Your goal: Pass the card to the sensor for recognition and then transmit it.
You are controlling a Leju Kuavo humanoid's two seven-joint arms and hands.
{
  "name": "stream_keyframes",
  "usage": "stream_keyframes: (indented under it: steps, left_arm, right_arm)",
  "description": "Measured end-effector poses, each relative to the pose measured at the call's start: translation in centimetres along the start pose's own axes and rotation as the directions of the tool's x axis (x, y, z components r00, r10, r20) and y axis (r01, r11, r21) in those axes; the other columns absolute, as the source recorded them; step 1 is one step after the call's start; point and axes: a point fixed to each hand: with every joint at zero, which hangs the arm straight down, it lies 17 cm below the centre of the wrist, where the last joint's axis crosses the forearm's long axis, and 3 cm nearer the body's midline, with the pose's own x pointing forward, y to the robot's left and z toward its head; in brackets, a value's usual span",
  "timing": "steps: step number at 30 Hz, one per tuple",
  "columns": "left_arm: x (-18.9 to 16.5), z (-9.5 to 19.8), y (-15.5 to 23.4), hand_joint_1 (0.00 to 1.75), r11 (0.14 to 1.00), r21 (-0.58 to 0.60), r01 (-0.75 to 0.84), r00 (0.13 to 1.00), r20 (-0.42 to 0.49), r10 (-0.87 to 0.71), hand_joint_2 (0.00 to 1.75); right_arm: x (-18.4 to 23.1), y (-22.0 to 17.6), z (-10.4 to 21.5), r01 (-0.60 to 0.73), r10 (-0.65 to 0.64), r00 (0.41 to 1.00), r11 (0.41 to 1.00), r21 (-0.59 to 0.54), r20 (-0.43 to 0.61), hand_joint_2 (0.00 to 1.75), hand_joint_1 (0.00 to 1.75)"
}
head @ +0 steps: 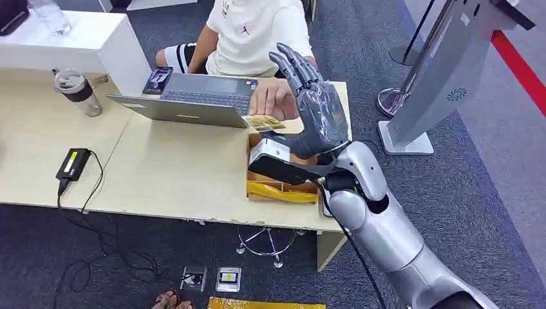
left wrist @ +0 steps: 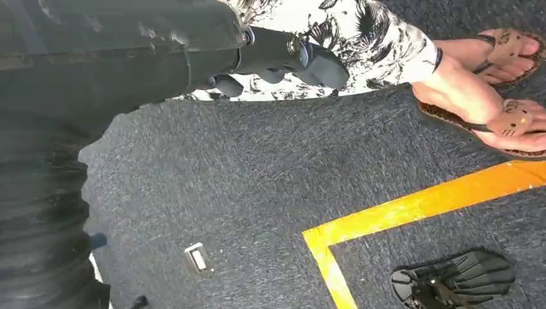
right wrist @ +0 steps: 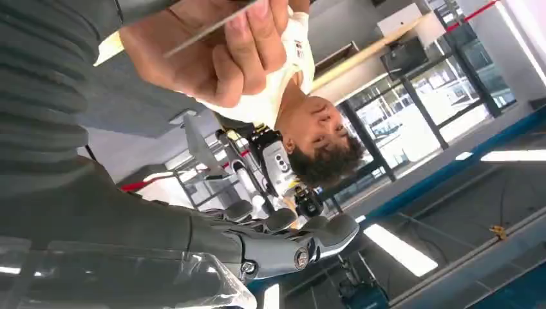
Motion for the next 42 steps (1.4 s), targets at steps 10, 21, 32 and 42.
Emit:
stream_keyframes:
  steps: [10, 21, 32, 42]
  left_arm:
    - [0.0, 0.0, -0.1, 0.0, 1.0, -0.005, 0.027, 1.0, 0.01, -0.027, 1.75]
    - [0.0, 0.1, -0.1, 0.0, 0.999, -0.009, 0.042, 0.999, 0.015, -0.042, 1.75]
    - [-0.5, 0.1, -0.1, 0.0, 1.0, -0.005, 0.016, 1.0, -0.013, -0.016, 1.75]
    - [-0.9, 0.0, 0.1, 0.0, 1.0, 0.007, -0.015, 0.999, -0.048, 0.015, 1.75]
  right_arm:
    - [0.6, 1.7, 0.1, 0.005, -0.005, 1.0, 0.999, 0.05, -0.003, 1.75, 1.75]
    - [0.6, 3.0, 0.8, 0.008, -0.005, 0.999, 0.996, 0.093, -0.031, 1.75, 1.75]
    - [0.0, 4.1, 3.8, 0.143, -0.134, 0.977, 0.989, 0.042, -0.164, 1.75, 1.75]
    - [-5.0, 5.6, 8.9, 0.292, -0.322, 0.884, 0.946, -0.138, -0.339, 1.75, 1.75]
